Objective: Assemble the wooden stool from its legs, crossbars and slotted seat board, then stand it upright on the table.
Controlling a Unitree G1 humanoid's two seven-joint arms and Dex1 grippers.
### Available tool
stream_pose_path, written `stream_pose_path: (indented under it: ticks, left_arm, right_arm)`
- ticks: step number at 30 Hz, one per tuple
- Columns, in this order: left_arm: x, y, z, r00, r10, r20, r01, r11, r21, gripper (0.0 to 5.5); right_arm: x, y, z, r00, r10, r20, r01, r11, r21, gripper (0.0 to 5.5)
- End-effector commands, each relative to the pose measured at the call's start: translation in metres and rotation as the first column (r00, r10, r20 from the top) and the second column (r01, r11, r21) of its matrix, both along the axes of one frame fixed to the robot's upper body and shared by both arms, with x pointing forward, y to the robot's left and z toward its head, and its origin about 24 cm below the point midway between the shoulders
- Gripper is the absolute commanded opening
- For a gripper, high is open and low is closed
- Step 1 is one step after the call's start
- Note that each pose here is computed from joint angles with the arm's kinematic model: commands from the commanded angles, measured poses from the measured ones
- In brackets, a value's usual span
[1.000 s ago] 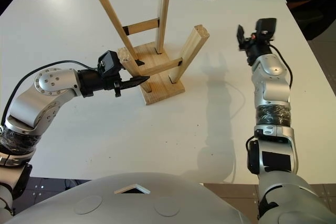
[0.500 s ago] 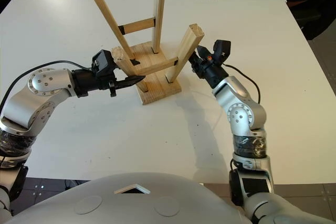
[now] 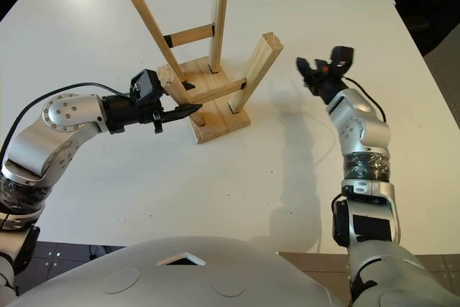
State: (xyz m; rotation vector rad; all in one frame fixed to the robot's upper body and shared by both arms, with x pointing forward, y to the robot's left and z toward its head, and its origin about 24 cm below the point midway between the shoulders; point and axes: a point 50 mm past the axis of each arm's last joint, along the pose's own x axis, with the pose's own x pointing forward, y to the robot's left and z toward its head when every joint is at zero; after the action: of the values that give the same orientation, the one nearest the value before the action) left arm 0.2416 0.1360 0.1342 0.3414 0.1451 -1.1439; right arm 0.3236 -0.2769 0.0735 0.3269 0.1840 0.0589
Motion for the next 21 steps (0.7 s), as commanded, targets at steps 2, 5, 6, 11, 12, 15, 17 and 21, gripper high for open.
stream_pose_path:
  ticks: [2, 5, 6, 11, 12, 15, 17, 21]
  left_arm:
    - [-0.015, 0.019, -0.053, 0.963, 0.089, -0.254, -0.037, 0.979, 0.203, 2.04]
    - [-0.016, 0.019, -0.054, 0.961, 0.100, -0.256, -0.047, 0.978, 0.203, 2.04]
    - [-0.015, 0.019, -0.055, 0.961, 0.102, -0.257, -0.050, 0.978, 0.202, 2.04]
    - [-0.017, 0.015, -0.055, 0.960, 0.096, -0.265, -0.045, 0.980, 0.192, 2.04]
    - [-0.018, 0.012, -0.054, 0.961, 0.085, -0.264, -0.035, 0.981, 0.189, 2.04]
    - [-0.015, 0.005, -0.050, 0.965, 0.059, -0.256, -0.012, 0.984, 0.179, 2.04]
    - [-0.014, 0.003, -0.047, 0.968, 0.055, -0.246, -0.008, 0.983, 0.186, 2.04]
    - [-0.015, 0.000, -0.041, 0.970, 0.040, -0.240, 0.000, 0.987, 0.163, 2.04]
  right_arm:
    - [0.006, 0.008, 0.003, 0.998, 0.007, 0.063, -0.014, 0.994, 0.112, 3.03]
    - [0.000, 0.057, 0.005, 0.981, 0.176, 0.085, -0.183, 0.979, 0.089, 3.03]
    - [-0.006, 0.079, 0.008, 0.960, 0.261, 0.097, -0.269, 0.959, 0.084, 3.03]
    - [-0.097, 0.208, 0.092, 0.434, 0.803, 0.409, -0.897, 0.427, 0.113, 3.03]
    - [-0.108, 0.212, 0.100, 0.339, 0.838, 0.428, -0.938, 0.338, 0.082, 3.03]
    - [-0.105, 0.205, 0.098, 0.324, 0.866, 0.381, -0.940, 0.338, 0.031, 3.03]
    - [-0.095, 0.196, 0.089, 0.378, 0.871, 0.312, -0.913, 0.407, -0.029, 3.03]
    - [-0.080, 0.182, 0.073, 0.481, 0.849, 0.218, -0.855, 0.509, -0.098, 3.03]
